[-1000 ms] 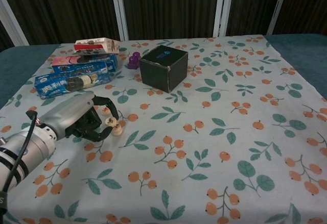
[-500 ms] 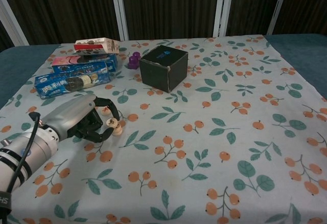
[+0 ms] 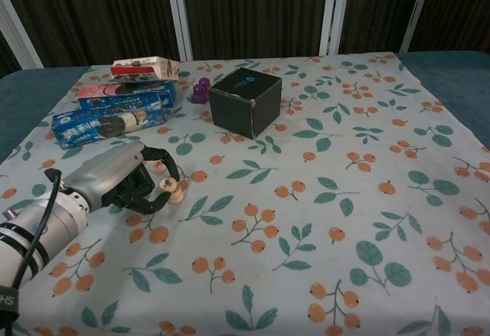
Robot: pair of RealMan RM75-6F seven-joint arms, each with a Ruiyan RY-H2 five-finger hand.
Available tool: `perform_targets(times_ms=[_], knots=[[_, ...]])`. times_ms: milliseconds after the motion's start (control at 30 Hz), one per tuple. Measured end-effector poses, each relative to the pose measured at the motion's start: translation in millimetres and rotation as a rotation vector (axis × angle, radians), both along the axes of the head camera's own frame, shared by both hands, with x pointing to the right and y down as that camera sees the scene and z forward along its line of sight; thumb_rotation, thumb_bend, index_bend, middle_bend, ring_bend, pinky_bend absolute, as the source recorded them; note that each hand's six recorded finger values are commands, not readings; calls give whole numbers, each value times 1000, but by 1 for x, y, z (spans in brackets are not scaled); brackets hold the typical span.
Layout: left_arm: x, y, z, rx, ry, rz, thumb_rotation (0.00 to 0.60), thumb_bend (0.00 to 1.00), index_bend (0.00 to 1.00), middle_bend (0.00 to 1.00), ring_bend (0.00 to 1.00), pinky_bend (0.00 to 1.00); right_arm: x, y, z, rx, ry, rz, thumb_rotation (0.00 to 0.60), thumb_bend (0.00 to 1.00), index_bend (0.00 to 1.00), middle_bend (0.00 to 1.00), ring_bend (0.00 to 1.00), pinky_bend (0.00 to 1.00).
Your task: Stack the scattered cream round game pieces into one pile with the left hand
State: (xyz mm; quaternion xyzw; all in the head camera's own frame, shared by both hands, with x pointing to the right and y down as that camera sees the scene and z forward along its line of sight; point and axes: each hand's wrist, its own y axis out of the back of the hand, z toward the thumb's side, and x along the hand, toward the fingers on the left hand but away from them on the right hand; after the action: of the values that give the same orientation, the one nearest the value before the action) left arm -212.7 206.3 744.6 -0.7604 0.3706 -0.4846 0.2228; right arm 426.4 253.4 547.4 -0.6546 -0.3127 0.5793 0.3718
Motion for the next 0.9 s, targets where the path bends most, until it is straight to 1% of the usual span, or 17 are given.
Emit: perform_targets(times_ms=[367, 533, 633, 733, 800, 900], knots=[[2, 2, -1, -2, 10, 5, 600, 451, 388, 1000, 1000, 1000, 1, 0, -1, 3, 1, 2, 600, 174, 0, 0, 0, 0], [2, -2, -7, 17, 34, -7, 600, 451, 372, 1000, 1000, 1000, 2, 0, -1, 4, 0, 7, 600, 175, 0, 0, 0, 0], [0, -10, -16, 39, 64, -33, 600, 450, 368, 1000, 1000, 1000, 2, 0, -1, 2, 0, 10, 600, 174, 0, 0, 0, 0], [-8, -25, -27, 80, 83, -68, 600, 450, 368, 1000, 1000, 1000, 3, 0, -2, 2, -1, 15, 600, 175, 0, 0, 0, 0], [-15, -37, -32, 106, 77, -85, 600, 449, 368, 1000, 1000, 1000, 3, 0, -2, 4, -3, 15, 600, 175, 0, 0, 0, 0], [-22, -49, -29, 104, 55, -98, 600, 449, 368, 1000, 1000, 1000, 2, 0, -2, 4, -2, 13, 600, 175, 0, 0, 0, 0]])
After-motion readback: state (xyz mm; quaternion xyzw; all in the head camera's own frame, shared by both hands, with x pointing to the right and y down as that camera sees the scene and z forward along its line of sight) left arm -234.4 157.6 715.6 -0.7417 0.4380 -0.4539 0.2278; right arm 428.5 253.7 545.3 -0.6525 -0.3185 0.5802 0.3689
